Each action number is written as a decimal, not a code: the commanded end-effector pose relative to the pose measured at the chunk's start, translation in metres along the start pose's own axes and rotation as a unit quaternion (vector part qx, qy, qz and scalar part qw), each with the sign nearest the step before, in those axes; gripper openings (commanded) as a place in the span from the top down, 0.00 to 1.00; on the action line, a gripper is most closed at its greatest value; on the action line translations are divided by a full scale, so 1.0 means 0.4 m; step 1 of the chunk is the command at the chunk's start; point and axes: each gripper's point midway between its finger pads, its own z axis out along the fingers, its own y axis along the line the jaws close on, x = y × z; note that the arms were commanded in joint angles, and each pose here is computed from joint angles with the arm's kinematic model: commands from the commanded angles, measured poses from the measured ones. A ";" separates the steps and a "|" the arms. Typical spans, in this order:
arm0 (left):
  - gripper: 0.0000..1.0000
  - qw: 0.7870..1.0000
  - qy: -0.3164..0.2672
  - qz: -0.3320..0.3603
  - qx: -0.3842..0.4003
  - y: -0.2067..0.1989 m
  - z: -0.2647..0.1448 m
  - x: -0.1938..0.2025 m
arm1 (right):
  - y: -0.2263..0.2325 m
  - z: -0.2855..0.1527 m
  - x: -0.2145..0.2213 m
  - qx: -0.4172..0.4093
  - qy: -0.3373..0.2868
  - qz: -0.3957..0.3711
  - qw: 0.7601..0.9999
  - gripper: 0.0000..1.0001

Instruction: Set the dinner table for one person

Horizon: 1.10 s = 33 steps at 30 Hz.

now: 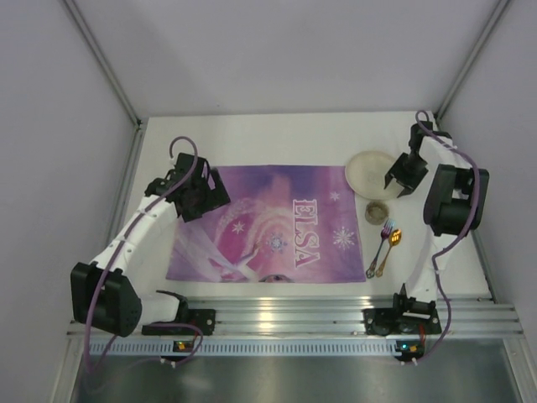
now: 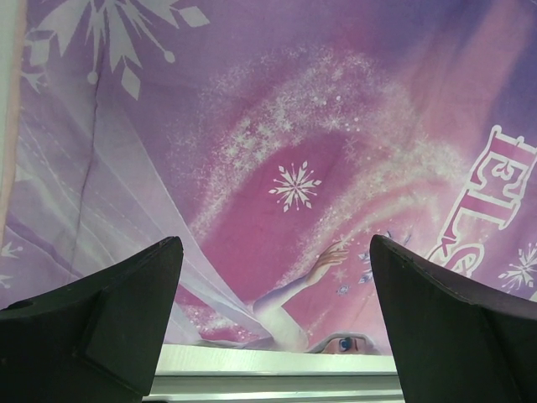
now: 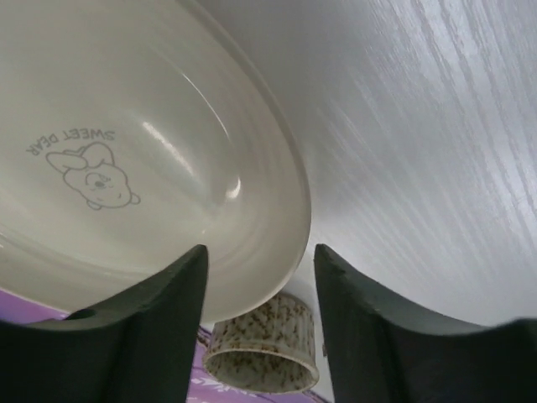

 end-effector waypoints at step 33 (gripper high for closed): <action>0.02 0.997 -0.070 0.024 0.009 -0.062 -0.101 -0.150 | 0.336 -0.476 0.232 -0.211 -0.147 -0.180 0.950 1.00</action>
